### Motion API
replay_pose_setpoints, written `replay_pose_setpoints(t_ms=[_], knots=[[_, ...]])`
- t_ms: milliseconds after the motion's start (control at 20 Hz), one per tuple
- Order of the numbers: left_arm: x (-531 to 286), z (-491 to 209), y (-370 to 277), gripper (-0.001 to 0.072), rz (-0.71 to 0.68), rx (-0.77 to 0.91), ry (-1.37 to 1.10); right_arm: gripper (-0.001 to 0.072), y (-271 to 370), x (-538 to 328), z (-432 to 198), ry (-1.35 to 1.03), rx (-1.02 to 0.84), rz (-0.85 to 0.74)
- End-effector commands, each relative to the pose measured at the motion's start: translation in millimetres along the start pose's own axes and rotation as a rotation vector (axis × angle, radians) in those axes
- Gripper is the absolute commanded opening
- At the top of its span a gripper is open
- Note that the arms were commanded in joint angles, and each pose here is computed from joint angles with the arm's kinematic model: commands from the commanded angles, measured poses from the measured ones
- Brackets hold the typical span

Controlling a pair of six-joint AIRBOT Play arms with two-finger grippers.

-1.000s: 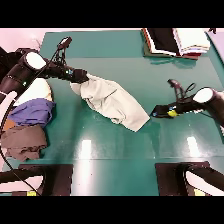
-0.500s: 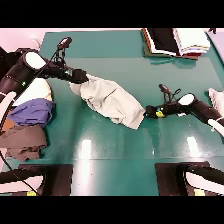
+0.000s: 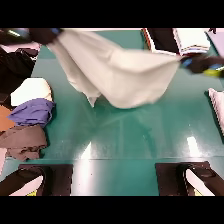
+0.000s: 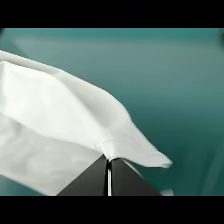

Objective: Fold the shirts.

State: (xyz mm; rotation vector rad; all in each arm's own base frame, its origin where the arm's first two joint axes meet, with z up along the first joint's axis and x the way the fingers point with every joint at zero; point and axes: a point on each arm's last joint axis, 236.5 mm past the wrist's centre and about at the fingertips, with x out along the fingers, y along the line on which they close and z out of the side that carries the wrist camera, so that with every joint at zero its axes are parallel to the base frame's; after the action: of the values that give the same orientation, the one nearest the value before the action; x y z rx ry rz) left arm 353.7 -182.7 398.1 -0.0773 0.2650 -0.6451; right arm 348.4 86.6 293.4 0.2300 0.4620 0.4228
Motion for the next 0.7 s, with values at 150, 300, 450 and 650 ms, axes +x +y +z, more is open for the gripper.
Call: replay_pose_setpoints(t_ms=[150, 300, 450, 650], knots=[[-131, 76, -68, 0.0023, -0.024, 0.161, -0.236, 0.0012, 42, -133, 76, -0.212, -0.182, -0.138], [-122, 70, -62, 0.0023, -0.016, 0.157, -0.208, 0.0012, 34, -135, 74, -0.139, -0.157, -0.162], [-54, 23, -31, 0.0023, -0.022, 0.087, -0.017, 0.0012, 8, -98, 61, -0.006, -0.061, -0.126], [62, -117, 27, 0.0023, -0.031, -0.09, 0.389, 0.0012, -71, -4, -22, 0.337, 0.087, -0.195]])
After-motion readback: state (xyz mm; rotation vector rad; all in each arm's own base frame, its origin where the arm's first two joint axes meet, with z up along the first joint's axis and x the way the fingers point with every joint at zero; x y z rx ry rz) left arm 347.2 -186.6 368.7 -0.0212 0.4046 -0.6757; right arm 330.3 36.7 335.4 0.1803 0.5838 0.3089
